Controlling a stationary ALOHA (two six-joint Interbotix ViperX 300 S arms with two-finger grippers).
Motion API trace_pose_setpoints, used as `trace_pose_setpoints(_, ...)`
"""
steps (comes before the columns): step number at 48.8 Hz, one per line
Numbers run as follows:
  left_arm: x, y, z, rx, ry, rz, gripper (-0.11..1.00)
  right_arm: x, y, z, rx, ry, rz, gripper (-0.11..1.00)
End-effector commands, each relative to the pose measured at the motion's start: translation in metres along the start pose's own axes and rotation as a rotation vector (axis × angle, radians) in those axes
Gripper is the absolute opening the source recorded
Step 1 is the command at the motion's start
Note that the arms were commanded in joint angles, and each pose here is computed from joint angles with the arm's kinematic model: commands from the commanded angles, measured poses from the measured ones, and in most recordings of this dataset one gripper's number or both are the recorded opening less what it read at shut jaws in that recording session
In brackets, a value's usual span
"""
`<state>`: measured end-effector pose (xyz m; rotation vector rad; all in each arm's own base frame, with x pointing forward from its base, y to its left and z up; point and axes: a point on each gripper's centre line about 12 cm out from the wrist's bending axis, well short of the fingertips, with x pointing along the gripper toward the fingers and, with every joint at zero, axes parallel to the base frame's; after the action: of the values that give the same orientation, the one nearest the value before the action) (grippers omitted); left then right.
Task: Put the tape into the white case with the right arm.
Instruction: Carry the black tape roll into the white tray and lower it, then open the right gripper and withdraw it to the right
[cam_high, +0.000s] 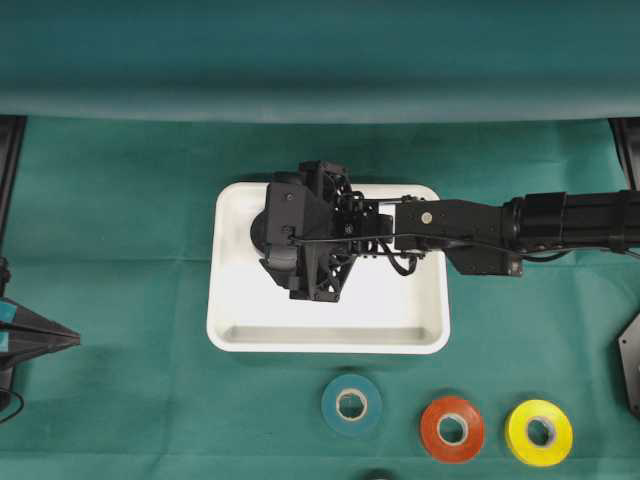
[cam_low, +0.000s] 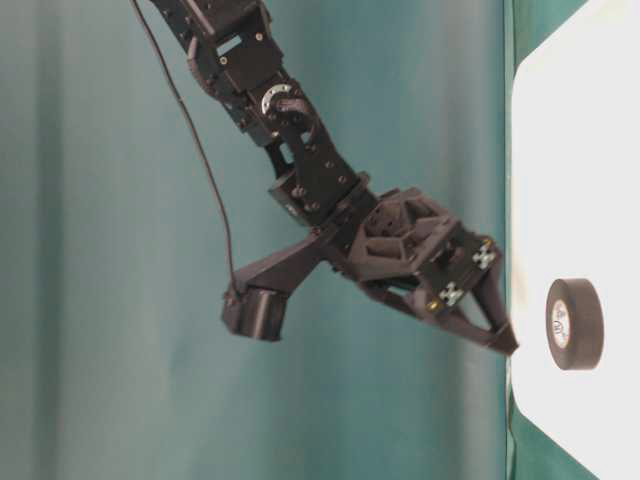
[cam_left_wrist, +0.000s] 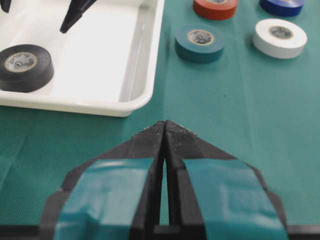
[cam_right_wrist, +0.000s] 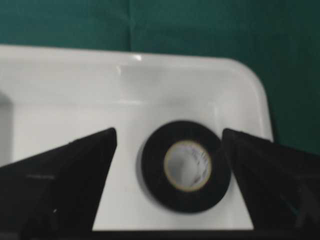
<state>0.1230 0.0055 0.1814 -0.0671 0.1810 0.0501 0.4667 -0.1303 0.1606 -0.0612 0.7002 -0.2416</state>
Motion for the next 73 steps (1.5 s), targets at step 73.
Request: trace_pose_setpoints(73, 0.000, 0.000, 0.005, -0.002, -0.015, 0.001, 0.00, -0.250, 0.018, -0.177, 0.216, -0.212, 0.014, 0.68)
